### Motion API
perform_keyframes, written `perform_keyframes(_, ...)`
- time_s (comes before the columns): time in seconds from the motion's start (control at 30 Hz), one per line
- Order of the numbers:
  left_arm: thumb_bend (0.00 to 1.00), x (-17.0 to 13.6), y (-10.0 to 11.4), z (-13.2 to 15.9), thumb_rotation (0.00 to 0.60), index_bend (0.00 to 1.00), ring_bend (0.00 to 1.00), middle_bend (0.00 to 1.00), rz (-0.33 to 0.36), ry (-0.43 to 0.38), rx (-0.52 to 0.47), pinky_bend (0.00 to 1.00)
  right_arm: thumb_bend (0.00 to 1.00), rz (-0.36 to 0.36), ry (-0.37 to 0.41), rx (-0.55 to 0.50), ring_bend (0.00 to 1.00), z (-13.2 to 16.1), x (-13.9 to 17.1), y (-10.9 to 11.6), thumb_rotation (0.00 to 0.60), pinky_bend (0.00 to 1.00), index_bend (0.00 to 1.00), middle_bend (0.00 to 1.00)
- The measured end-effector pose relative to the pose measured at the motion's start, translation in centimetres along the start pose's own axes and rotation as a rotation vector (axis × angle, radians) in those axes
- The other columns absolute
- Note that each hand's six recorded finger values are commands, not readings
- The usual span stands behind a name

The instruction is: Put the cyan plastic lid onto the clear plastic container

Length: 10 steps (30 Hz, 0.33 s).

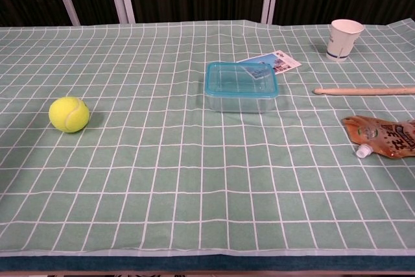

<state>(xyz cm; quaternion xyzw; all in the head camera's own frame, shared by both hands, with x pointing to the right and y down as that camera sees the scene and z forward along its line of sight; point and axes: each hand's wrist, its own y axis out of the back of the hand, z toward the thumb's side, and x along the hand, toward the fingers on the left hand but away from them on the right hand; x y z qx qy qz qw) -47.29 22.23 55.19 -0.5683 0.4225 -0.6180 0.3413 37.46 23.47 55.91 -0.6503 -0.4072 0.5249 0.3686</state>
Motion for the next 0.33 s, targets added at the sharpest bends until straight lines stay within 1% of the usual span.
perform_keyframes(0.17,0.55,-0.38,-0.01,0.19,0.6,0.13,0.0,0.0,-0.001,-0.01,0.008,0.0,0.38,-0.048,0.001,0.046,0.0,-0.54,1.17,0.64,0.6,0.0,0.0,0.0)
perform_keyframes(0.33,0.54,-0.56,-0.11,0.6,0.6,0.13,0.0,0.0,-0.005,-0.027,0.013,0.0,0.38,-0.06,-0.016,0.089,0.0,-1.1,1.28,1.02,0.6,0.0,0.0,0.0)
